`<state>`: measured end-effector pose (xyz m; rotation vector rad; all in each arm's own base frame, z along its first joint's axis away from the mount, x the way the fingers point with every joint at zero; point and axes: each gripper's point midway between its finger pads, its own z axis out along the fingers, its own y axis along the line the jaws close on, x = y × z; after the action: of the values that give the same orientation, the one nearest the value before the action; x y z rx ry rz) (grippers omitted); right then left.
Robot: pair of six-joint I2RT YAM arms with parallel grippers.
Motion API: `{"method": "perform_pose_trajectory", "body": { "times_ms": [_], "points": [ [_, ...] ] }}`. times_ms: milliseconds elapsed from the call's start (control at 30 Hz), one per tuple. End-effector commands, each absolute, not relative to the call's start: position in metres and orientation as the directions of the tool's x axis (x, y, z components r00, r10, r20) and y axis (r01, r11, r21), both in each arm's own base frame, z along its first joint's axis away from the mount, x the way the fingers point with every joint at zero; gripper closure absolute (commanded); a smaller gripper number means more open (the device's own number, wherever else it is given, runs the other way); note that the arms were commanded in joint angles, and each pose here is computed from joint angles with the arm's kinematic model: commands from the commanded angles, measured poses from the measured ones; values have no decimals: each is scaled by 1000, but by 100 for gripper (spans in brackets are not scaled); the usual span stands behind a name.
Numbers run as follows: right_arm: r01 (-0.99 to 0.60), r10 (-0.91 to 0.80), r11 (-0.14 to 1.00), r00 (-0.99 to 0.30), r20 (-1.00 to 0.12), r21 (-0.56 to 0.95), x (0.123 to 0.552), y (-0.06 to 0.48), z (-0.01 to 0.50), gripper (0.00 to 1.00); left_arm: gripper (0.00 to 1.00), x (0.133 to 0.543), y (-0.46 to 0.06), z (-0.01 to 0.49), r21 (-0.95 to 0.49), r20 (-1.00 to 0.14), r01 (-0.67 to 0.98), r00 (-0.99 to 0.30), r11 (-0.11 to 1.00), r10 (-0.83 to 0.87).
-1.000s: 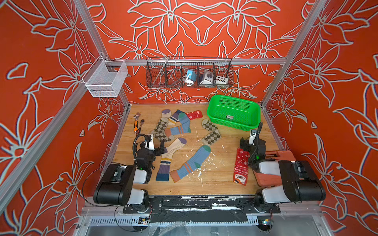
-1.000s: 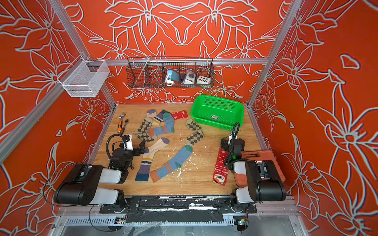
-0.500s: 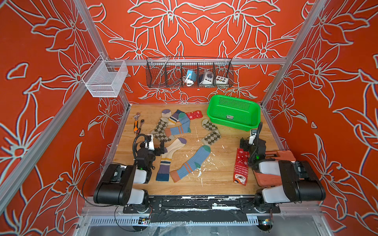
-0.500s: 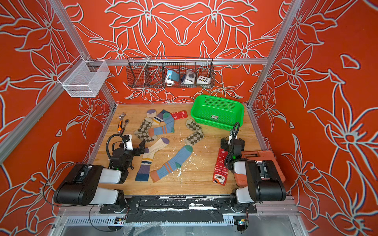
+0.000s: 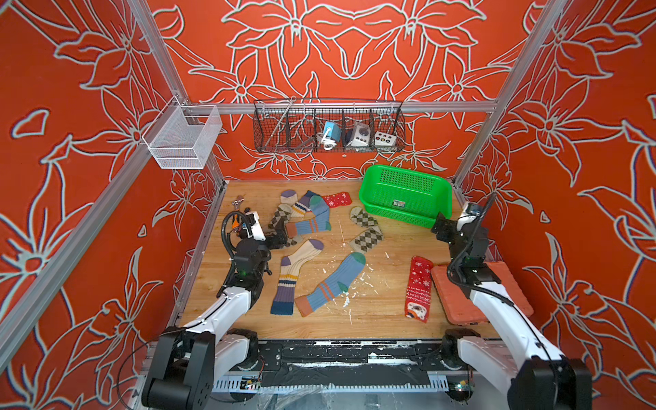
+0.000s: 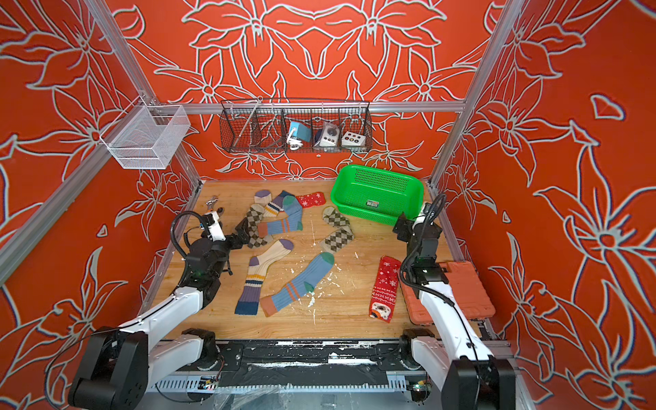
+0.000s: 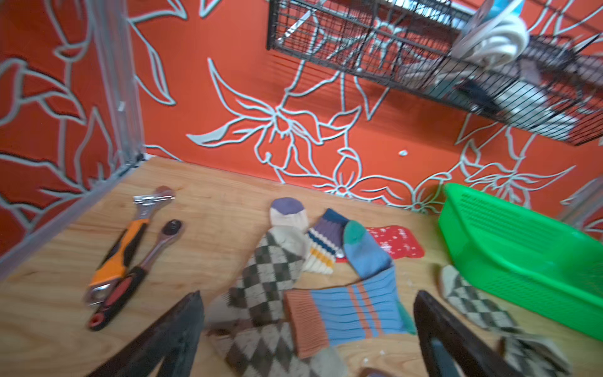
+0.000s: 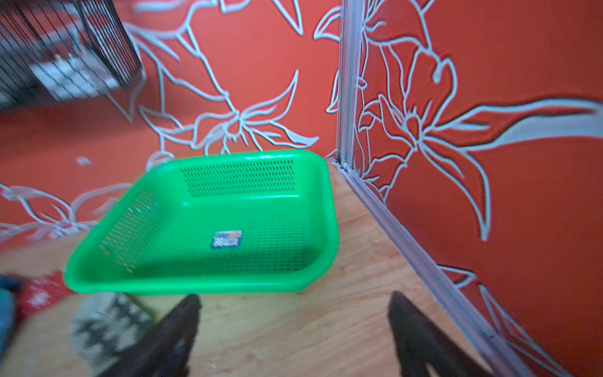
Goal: Place the socks together as a pair
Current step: Move the bin to the center of the board.
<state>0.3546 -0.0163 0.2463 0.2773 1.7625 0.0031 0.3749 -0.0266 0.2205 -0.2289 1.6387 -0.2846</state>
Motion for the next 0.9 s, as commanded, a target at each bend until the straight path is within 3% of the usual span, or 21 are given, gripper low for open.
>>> {"method": "perform_pose_trajectory", "body": {
  "times_ms": [0,100,300,500,667,867],
  "points": [
    [14,256,962,-389,-885,272,358,25,212,41,2,390,-53,207,-514,-843,87,-234,853,-484],
    [-113,210,946,-496,-843,303,385,54,214,40,3,412,-91,218,-584,-803,226,-304,780,-513],
    [-200,143,928,-587,-797,314,446,83,215,31,17,453,-174,229,-554,-824,332,-354,764,-443],
    [-264,79,907,-661,-746,329,491,119,202,29,18,502,-243,225,-539,-828,404,-415,739,-377],
    [-310,18,880,-735,-677,360,502,149,172,30,19,533,-284,211,-537,-821,436,-467,722,-328],
    [-358,-60,848,-798,-600,391,498,180,147,32,19,541,-303,198,-535,-809,442,-513,720,-286]
  ]
}}
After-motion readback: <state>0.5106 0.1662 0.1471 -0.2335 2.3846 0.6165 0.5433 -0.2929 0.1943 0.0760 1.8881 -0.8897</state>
